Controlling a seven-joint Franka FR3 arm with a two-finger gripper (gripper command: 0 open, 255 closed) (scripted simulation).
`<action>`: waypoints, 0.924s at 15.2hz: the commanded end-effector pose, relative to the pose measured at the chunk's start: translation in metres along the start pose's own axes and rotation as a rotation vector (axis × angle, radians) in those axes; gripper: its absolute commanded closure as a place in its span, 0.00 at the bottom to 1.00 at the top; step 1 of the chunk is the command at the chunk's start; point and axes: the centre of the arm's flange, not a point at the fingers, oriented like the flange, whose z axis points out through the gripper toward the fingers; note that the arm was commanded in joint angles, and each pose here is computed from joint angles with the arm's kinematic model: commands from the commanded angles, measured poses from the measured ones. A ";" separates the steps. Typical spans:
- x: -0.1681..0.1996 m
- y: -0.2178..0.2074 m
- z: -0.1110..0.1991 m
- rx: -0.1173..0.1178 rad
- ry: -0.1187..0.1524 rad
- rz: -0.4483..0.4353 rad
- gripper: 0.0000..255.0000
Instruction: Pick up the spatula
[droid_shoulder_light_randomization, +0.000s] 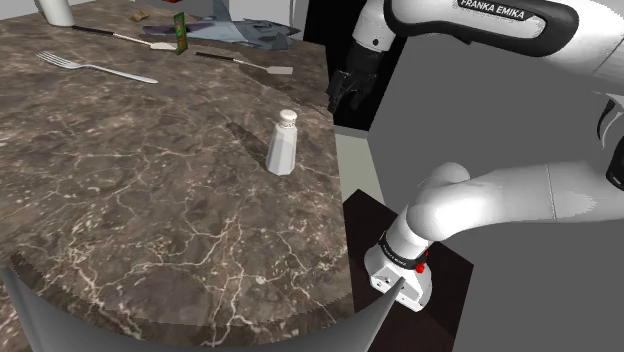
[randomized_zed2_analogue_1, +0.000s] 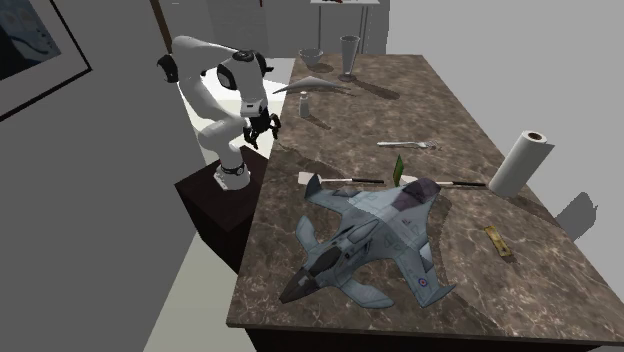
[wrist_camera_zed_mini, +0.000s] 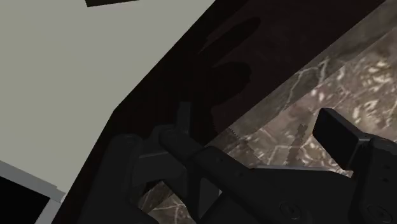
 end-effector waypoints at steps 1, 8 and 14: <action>0.000 0.000 0.000 0.000 0.000 0.000 0.00; 0.093 0.005 -0.006 -0.004 -0.006 -0.204 0.00; 0.172 -0.006 -0.011 -0.008 -0.011 -0.379 0.00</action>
